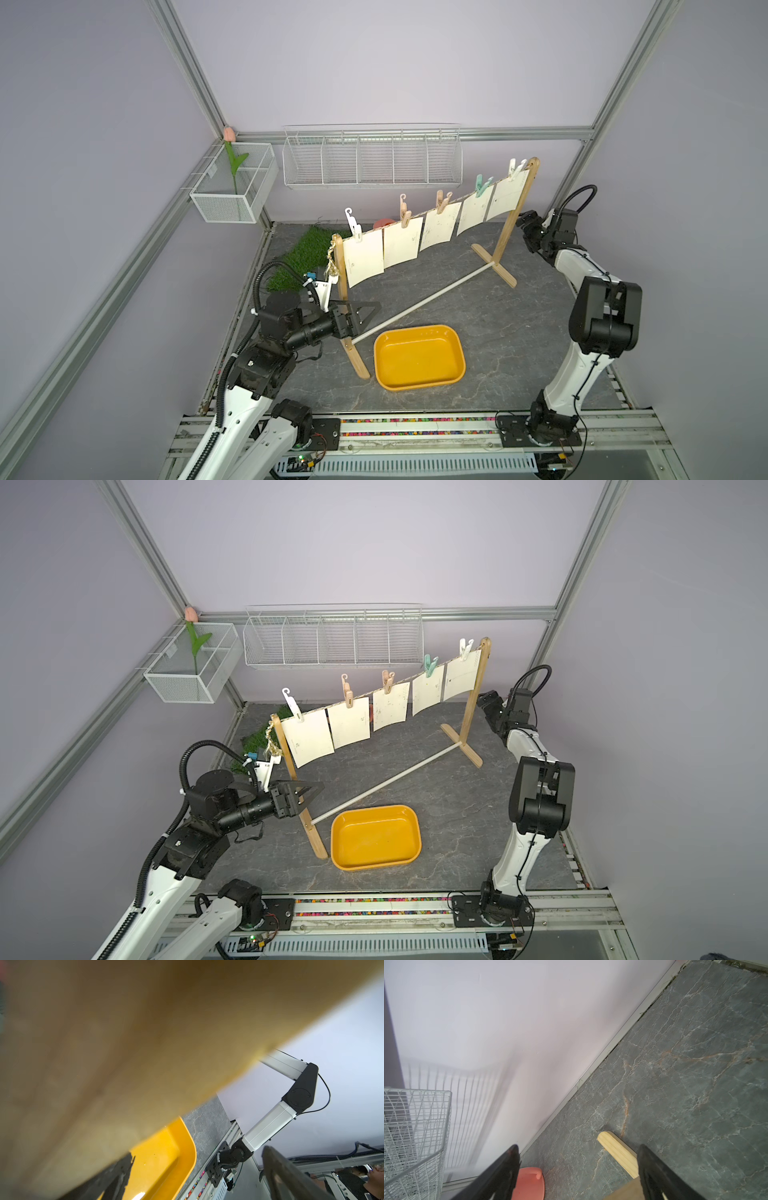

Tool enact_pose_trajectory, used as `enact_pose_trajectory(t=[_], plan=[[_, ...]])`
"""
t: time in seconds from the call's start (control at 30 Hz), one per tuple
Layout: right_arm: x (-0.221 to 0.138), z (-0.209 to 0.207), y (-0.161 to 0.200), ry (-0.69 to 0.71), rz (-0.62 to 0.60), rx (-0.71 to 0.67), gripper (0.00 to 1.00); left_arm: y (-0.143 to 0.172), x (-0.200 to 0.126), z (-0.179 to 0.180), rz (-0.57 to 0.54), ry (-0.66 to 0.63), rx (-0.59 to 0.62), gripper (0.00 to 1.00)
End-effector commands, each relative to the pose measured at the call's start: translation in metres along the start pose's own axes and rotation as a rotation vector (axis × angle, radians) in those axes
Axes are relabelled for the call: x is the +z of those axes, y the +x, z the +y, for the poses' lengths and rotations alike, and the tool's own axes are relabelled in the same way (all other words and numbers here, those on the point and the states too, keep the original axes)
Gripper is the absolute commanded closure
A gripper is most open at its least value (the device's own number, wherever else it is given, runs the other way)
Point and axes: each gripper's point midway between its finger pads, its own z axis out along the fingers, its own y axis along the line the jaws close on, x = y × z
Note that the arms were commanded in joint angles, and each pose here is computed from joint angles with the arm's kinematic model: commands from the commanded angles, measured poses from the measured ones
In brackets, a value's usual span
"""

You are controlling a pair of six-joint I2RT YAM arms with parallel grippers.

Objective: Remove the postcards from the strings
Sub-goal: Adjust the clothesline at the center of the board.

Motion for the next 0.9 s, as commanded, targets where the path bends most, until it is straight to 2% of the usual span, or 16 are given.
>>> enact_pose_trajectory(t=[0.0, 0.13, 0.43, 0.63, 0.87], plan=[[0.007, 0.023, -0.005, -0.069, 0.01, -0.025, 0.11, -0.007, 0.006, 0.005, -0.025, -0.028, 0.031, 0.0], [0.016, 0.034, 0.006, -0.103, 0.07, -0.053, 0.11, -0.014, 0.006, 0.022, -0.063, -0.124, 0.044, 0.0], [0.008, 0.044, 0.053, -0.12, 0.2, -0.247, 0.11, -0.037, -0.013, 0.054, -0.199, -0.353, 0.085, 0.0], [-0.013, 0.039, 0.082, -0.171, 0.258, -0.278, 0.11, -0.05, -0.028, 0.064, -0.271, -0.459, 0.11, 0.0], [-0.053, 0.028, 0.108, -0.141, 0.251, -0.323, 0.11, -0.054, -0.054, 0.07, -0.328, -0.562, 0.165, 0.0]])
